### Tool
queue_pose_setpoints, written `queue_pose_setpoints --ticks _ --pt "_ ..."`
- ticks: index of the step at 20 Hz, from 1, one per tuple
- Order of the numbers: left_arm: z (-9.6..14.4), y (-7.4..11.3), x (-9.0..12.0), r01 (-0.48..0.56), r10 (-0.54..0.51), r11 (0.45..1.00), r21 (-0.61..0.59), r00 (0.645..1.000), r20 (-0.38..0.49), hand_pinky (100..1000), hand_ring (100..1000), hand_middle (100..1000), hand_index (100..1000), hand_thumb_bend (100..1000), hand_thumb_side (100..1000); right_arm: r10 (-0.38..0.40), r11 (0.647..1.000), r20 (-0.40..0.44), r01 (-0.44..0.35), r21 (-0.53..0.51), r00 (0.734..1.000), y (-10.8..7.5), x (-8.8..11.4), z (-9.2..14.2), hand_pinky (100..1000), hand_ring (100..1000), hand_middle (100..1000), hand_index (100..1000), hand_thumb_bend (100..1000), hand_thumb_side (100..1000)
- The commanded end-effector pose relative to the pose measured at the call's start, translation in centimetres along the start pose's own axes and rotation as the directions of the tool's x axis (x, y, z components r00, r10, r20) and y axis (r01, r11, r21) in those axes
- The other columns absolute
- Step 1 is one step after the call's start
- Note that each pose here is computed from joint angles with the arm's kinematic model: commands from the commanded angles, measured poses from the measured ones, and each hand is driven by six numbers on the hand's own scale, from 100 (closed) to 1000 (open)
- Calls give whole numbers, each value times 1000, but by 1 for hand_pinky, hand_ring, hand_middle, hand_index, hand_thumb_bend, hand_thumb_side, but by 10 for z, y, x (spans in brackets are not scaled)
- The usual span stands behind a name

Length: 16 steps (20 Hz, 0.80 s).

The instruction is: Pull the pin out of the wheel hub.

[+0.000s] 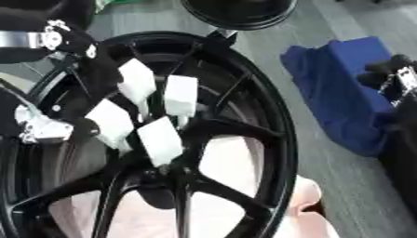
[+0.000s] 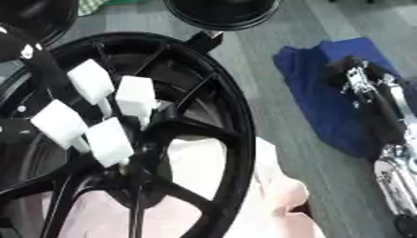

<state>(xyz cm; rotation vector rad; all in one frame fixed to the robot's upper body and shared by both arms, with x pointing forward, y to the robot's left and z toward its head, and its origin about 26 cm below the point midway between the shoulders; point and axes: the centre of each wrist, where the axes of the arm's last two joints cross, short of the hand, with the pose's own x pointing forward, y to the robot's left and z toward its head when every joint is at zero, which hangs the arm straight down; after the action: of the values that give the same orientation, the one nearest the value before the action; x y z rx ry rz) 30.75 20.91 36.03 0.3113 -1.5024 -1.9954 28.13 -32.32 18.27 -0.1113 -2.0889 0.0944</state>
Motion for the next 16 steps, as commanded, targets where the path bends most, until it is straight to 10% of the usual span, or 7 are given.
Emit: queue_pose_setpoints --ticks 1,16 --pt "3 4 1 20 -20 1000 -17 1000 -10 892 715 712 844 356 386 12 1000 27 -12 9 1000 0 8 -2 825 680 638 592 100 579" --pt "-2 3 -11 37 -40 997 -70 998 -44 890 734 731 848 368 285 4 1000 20 -4 8 1000 2 7 -2 826 680 638 592 100 584"
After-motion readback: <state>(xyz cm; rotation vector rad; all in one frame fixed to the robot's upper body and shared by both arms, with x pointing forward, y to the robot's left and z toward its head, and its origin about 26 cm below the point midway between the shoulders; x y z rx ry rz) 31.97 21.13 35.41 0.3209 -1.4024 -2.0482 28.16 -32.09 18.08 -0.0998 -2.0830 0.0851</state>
